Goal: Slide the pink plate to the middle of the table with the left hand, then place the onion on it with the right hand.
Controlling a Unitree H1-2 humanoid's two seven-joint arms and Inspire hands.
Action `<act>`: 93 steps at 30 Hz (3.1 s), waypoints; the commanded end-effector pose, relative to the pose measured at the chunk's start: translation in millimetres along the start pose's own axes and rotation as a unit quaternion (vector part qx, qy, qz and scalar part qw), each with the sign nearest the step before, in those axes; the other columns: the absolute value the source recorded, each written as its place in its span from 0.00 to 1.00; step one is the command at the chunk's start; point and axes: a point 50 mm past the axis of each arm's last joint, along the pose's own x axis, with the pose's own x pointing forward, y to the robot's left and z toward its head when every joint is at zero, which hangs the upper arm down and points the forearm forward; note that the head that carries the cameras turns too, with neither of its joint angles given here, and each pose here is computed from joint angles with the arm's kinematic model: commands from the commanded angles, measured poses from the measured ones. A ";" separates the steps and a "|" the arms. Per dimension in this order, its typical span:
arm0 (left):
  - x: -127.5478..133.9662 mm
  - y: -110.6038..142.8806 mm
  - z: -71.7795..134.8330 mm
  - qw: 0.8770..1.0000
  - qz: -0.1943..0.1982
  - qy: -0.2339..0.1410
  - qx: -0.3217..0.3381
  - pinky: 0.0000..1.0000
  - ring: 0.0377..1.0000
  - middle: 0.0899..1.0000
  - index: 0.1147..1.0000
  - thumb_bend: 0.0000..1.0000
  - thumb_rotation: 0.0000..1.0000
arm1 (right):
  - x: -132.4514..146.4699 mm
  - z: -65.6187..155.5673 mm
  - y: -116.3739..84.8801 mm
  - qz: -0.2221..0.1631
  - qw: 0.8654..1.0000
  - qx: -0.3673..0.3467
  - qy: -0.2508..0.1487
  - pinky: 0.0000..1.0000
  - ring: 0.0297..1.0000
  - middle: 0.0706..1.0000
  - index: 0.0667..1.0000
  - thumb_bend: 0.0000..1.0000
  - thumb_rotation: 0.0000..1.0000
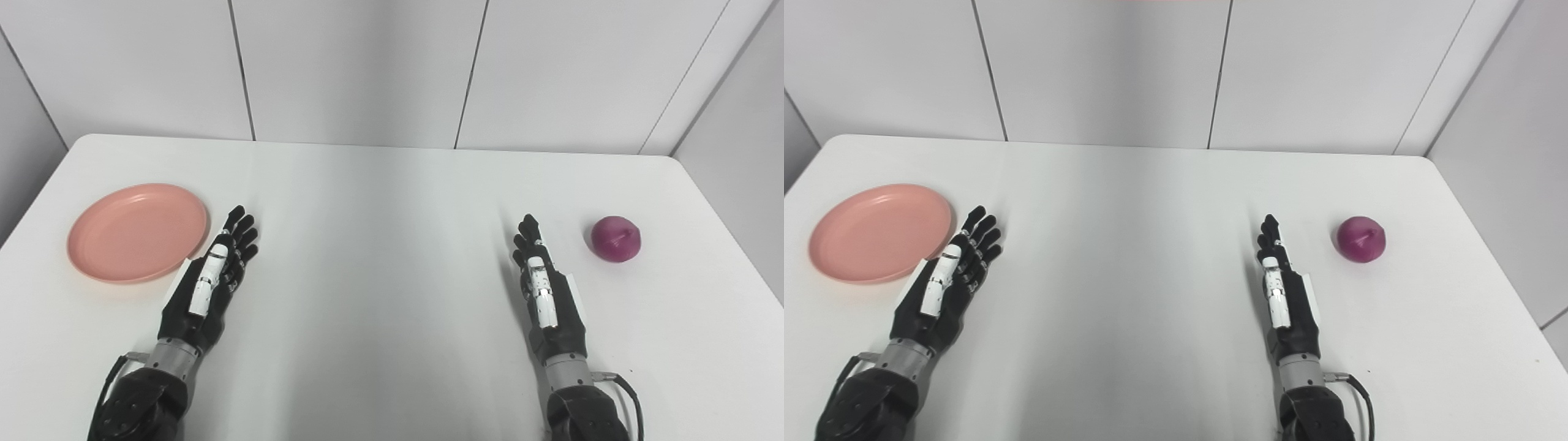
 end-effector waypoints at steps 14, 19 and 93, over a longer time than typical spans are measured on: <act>-14.0 -19.3 -21.4 0.999 0.013 0.042 -0.018 1.00 1.00 1.00 1.00 0.44 1.00 | -2.6 5.5 -8.4 0.000 1.000 0.013 -0.016 1.00 1.00 1.00 1.00 0.21 1.00; -12.9 -27.1 -21.7 0.999 0.016 0.046 -0.020 1.00 1.00 1.00 0.99 0.46 1.00 | -3.4 5.7 -13.3 0.003 1.000 0.014 -0.016 1.00 1.00 1.00 1.00 0.22 1.00; 10.5 -85.9 -30.2 0.998 0.020 0.032 -0.041 1.00 1.00 1.00 1.00 0.40 1.00 | -8.7 65.6 -15.7 0.028 1.000 0.008 -0.012 1.00 1.00 1.00 1.00 0.00 1.00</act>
